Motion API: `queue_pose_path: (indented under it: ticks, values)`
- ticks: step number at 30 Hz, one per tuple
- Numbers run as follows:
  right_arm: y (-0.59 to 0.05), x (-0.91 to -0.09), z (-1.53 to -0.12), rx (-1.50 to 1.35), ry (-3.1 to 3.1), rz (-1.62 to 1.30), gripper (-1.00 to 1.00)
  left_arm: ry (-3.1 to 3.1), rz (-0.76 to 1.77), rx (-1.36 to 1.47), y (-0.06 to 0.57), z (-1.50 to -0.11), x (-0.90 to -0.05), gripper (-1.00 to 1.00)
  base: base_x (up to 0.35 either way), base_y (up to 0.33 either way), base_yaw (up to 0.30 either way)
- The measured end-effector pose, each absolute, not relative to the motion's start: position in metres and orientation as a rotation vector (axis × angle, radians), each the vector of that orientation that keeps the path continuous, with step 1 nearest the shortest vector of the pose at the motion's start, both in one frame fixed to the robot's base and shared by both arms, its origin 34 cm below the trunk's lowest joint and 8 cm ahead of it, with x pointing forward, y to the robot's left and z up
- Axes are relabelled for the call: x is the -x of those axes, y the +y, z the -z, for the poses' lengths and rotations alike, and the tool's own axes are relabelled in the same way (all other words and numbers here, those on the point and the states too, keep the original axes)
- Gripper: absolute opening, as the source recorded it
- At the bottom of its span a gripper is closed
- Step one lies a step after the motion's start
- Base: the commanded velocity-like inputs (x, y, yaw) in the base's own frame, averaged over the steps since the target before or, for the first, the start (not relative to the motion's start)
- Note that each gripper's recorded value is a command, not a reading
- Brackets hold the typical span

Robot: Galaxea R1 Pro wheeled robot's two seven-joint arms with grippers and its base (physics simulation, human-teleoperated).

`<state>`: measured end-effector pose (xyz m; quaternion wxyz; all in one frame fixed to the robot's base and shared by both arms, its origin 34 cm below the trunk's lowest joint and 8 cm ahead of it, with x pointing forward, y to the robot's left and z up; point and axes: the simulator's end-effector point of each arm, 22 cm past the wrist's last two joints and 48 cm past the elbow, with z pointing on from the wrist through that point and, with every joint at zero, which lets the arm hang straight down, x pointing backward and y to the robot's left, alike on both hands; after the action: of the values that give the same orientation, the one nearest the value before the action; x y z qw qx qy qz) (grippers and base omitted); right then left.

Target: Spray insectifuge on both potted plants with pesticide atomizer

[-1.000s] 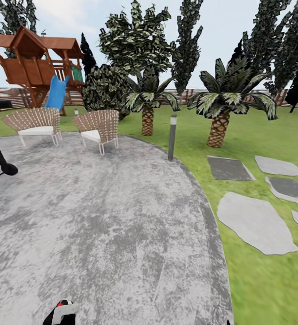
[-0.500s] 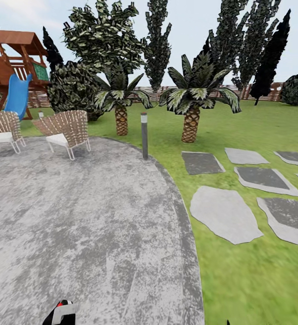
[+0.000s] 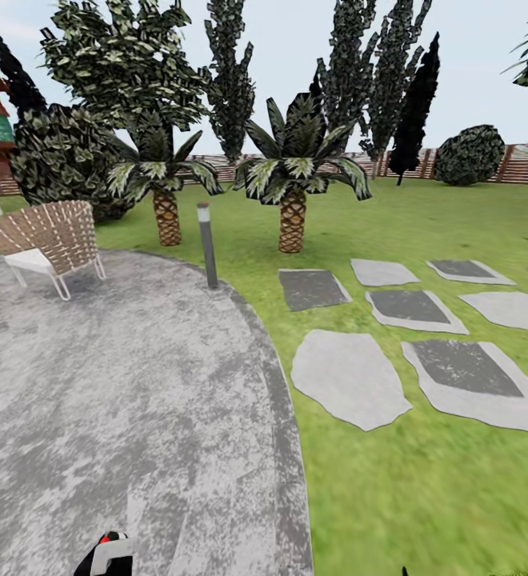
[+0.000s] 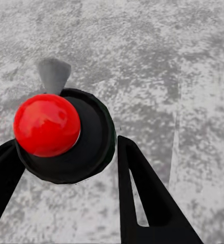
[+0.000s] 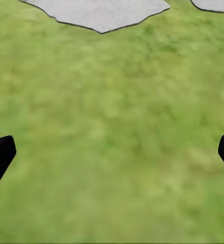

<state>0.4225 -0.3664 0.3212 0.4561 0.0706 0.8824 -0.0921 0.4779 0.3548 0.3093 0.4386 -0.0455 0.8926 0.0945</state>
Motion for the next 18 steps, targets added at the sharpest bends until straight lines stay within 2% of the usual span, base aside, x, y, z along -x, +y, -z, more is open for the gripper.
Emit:
queue_pose_path:
  ticks: [18]
  values:
    - [-0.3661, -0.4228, -0.3213, -0.173, 2.175, 0.226, 1.0, 2.22, -0.234, 0.116, 0.3545, -0.3087, -0.4773, -1.0, 0.199, -0.232, -0.3]
